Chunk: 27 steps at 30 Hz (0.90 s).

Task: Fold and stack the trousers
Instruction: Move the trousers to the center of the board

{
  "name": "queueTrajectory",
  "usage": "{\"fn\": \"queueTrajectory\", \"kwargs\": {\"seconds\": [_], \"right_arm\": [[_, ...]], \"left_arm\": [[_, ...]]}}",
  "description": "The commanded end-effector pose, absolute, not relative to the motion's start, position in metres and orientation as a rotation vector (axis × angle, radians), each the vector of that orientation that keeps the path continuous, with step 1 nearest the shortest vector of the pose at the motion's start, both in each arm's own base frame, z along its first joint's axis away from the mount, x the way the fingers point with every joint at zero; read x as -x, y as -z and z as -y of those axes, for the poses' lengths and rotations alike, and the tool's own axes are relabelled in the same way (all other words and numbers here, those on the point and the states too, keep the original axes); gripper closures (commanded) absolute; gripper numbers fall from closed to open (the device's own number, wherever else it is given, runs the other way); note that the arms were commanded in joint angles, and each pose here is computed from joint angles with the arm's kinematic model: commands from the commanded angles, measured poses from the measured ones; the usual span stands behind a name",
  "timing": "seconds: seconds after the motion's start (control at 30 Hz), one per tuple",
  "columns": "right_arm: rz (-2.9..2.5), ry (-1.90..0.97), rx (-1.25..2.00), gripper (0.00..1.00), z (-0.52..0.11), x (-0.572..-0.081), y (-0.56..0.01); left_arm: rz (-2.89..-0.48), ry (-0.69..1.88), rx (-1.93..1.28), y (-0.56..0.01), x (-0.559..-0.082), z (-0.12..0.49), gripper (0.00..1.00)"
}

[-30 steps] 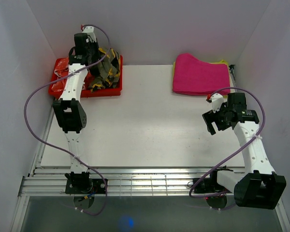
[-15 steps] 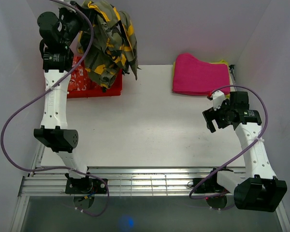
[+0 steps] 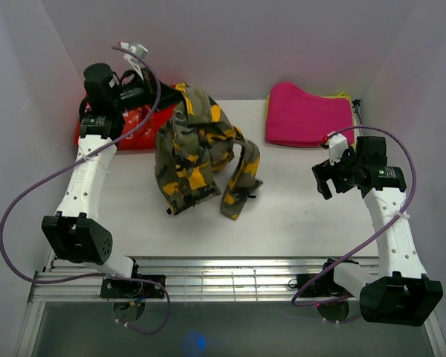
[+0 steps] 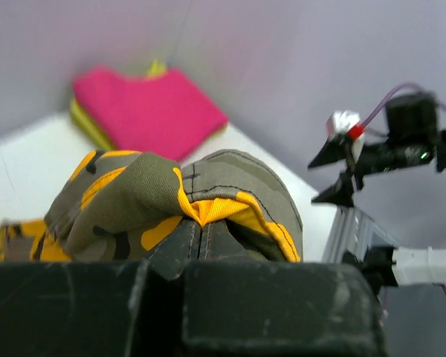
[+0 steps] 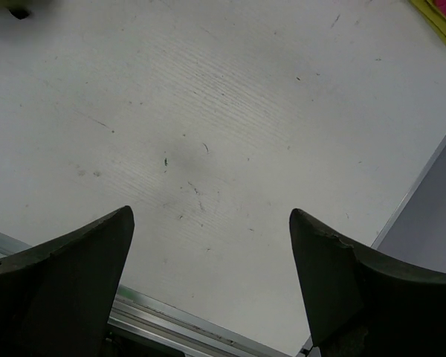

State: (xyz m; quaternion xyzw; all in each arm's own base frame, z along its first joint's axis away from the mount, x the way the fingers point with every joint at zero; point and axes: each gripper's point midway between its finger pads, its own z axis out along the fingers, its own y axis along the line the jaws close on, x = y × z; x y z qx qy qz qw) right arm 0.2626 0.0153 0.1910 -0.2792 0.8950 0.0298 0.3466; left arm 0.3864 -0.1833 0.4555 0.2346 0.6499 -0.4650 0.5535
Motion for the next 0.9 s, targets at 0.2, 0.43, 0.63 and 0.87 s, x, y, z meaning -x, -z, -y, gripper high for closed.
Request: {"fn": "queueTrajectory", "kwargs": {"seconds": [0.2, 0.43, 0.63, 0.87], "right_arm": [[-2.310, -0.270, 0.774, 0.07, -0.040, -0.254, -0.200], [-2.364, -0.619, 0.955, 0.04, -0.104, -0.231, -0.163], [-2.518, -0.559, 1.208, 0.03, -0.176, -0.239, -0.080], [-2.665, -0.299, 1.167, 0.57, -0.179, -0.300, -0.019]], "left_arm": [[-1.878, 0.962, -0.511, -0.306, -0.388, 0.213, 1.00], [-2.265, 0.774, -0.287, -0.214, -0.427, 0.172, 1.00], [-2.366, 0.753, -0.144, -0.191, -0.413, 0.115, 1.00], [-2.365, 0.764, -0.232, -0.194, -0.381, 0.106, 1.00]]}}
